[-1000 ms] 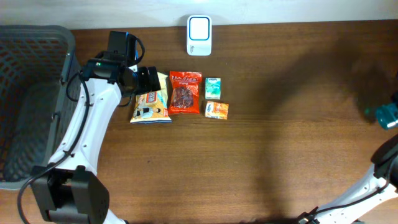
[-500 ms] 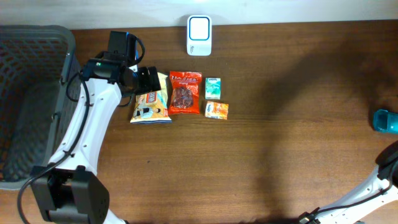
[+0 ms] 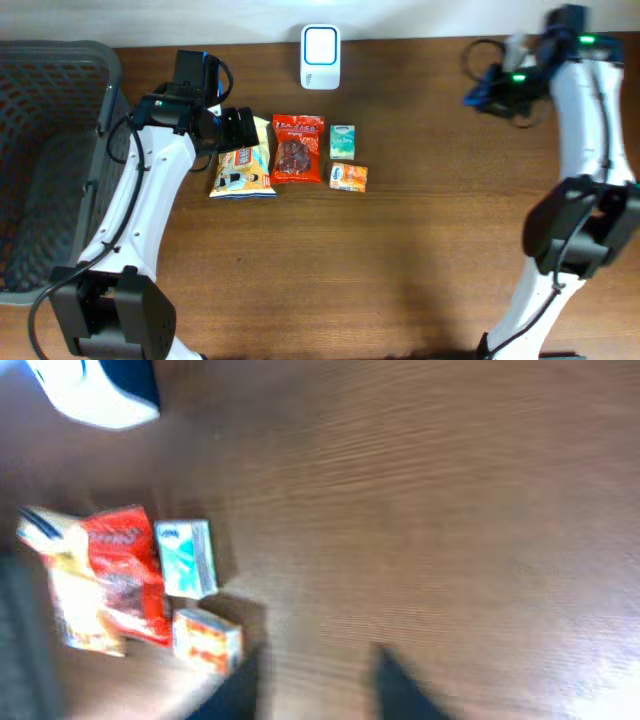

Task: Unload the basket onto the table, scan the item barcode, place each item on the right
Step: 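Carry bottle right and set it down at table's right edge, then grasp orange Kleenex pack with right gripper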

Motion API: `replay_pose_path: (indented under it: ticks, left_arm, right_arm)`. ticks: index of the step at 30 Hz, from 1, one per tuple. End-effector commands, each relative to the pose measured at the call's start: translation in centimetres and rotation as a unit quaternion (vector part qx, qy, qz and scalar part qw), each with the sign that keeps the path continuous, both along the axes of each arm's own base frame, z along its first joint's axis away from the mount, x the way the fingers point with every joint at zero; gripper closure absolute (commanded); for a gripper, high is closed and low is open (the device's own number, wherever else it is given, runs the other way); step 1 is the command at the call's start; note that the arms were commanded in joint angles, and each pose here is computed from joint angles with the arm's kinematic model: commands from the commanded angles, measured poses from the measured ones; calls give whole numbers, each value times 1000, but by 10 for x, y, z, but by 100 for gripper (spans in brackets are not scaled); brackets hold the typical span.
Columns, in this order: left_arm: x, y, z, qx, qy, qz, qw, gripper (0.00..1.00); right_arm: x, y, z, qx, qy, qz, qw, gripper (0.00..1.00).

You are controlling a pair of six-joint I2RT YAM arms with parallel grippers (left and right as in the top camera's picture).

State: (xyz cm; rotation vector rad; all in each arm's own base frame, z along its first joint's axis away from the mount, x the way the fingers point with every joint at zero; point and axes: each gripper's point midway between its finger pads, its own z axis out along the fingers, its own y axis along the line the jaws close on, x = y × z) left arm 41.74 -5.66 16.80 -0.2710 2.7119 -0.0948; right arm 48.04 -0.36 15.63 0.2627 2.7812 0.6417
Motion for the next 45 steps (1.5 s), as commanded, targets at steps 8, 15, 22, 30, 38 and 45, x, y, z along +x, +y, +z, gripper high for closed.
replay_pose_path:
  ticks: [8,15,22,30,38,45]
  left_arm:
    - [0,2,-3,2,4,7,1000,1]
    - [0,2,-3,2,4,7,1000,1]
    - [0,2,-3,2,4,7,1000,1]
    - [0,2,-3,2,4,7,1000,1]
    - [0,2,-3,2,4,7,1000,1]
    - [0,2,-3,2,4,7,1000,1]
  right_arm:
    - [-35,187,-81,-190,4,262,946,14]
    - [-72,206,-114,-206,43,388,897,25]
    - [-78,204,-116,-317,38,419,850,21]
    - [-68,212,-125,-155,10,434,887,45]
    - [-87,208,-156,-128,37,426,895,69]
    - [-67,215,-122,-121,46,338,932,96]
